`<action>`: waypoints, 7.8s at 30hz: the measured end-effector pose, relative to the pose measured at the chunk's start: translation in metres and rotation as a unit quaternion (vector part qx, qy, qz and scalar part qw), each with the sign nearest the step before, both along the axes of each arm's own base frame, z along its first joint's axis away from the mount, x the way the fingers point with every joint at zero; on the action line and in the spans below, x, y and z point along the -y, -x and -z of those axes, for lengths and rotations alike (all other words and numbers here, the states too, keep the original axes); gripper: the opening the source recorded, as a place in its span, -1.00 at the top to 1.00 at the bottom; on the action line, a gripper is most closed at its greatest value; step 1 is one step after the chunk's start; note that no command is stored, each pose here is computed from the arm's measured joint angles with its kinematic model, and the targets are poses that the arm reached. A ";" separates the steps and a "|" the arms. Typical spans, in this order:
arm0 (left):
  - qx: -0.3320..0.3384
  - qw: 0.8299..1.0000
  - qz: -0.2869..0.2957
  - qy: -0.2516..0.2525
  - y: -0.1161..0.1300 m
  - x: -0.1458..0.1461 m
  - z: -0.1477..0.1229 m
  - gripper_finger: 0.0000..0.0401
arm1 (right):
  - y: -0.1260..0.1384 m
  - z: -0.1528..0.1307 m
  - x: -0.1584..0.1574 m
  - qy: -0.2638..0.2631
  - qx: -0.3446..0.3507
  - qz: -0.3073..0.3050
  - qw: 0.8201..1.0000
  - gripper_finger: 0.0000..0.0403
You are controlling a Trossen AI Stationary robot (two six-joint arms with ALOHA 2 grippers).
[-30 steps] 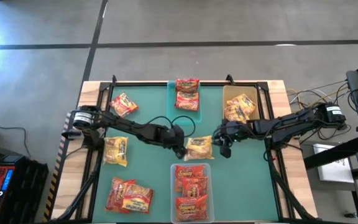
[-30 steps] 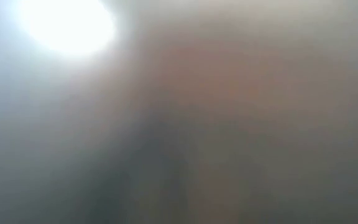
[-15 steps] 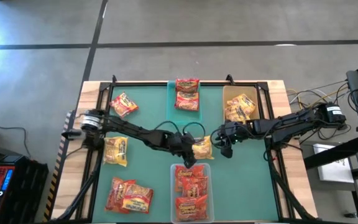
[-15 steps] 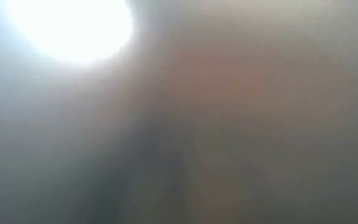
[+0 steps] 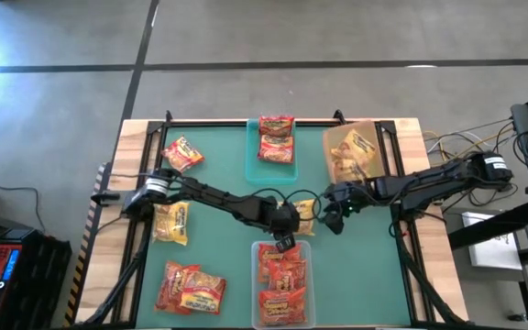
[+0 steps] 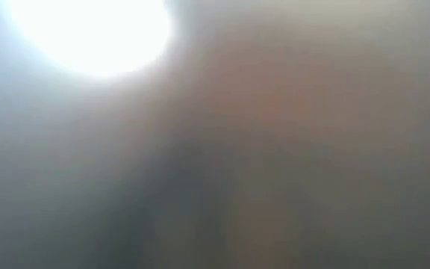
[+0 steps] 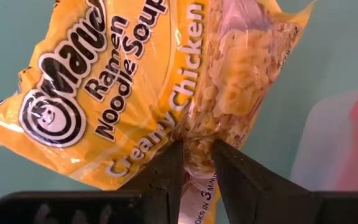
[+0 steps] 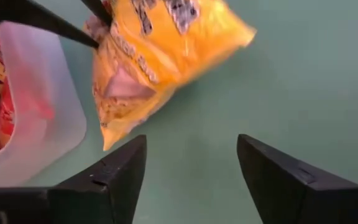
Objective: Sort Maruchan noodles
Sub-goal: Put the top yellow noodle pack into the transparent orange bin
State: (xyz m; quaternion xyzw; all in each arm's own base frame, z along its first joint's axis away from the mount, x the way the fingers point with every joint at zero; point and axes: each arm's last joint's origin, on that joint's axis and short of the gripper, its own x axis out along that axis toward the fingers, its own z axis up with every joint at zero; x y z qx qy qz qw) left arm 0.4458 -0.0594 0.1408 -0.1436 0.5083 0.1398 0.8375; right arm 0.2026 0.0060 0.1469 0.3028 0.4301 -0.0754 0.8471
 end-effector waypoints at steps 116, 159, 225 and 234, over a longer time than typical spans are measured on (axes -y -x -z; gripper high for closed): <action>0.014 0.998 0.044 -0.037 -0.003 -0.004 0.001 0.63 | -0.031 0.050 -0.034 -0.039 0.201 0.212 0.956 -0.13; 0.006 0.989 -0.075 -0.124 0.039 0.032 -0.056 0.62 | -0.025 0.010 -0.030 0.016 0.265 0.150 0.953 0.38; 0.026 0.974 -0.132 -0.184 0.043 0.032 -0.059 0.62 | 0.073 -0.035 0.120 0.453 0.010 0.198 0.869 0.35; 0.026 0.974 -0.132 -0.184 0.043 0.032 -0.059 0.62 | 0.080 -0.037 0.129 0.434 0.027 0.238 0.868 0.17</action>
